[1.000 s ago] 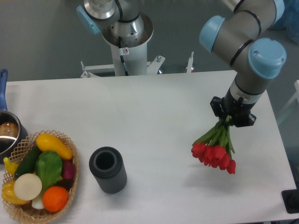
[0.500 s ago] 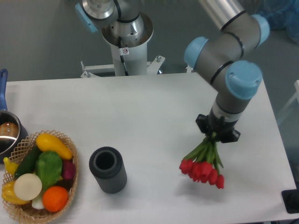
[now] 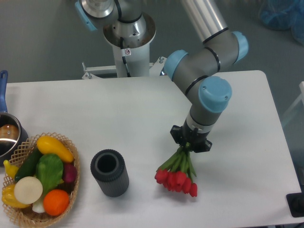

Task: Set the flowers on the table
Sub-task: 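Carry the tulips toward the grey vase, lowering them to the table, then open the gripper to release the tulips onto the table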

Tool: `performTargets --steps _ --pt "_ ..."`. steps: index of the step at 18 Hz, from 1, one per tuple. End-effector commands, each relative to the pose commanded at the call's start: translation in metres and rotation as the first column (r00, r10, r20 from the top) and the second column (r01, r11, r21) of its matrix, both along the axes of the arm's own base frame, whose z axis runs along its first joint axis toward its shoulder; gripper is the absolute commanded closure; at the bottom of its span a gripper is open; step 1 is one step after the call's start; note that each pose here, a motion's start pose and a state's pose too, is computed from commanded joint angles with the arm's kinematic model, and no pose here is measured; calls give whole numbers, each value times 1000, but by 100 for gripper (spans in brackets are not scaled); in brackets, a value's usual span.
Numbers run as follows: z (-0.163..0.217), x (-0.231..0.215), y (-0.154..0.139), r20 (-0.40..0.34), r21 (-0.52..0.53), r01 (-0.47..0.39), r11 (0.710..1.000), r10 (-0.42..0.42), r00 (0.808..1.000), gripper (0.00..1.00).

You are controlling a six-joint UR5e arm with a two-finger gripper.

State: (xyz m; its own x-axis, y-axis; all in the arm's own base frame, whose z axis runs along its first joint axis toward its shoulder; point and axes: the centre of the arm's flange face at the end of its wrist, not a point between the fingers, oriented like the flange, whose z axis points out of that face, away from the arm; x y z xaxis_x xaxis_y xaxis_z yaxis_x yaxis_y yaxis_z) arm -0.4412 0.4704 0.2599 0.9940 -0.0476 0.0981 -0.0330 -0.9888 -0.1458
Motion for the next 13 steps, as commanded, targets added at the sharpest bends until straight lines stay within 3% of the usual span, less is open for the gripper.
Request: performTargets --steps 3,5,8,10,13 --pt "2 -2 0 -5 7 4 1000 -4 1000 1" --pt "4 -1 -1 -14 2 8 1000 -8 1000 0" --pt "30 -7 -7 -97 11 14 1000 -13 995 0" --pt "57 -23 -21 -185 27 -15 1000 20 982 0" --pt "66 -44 -45 -217 44 -44 998 52 975 0"
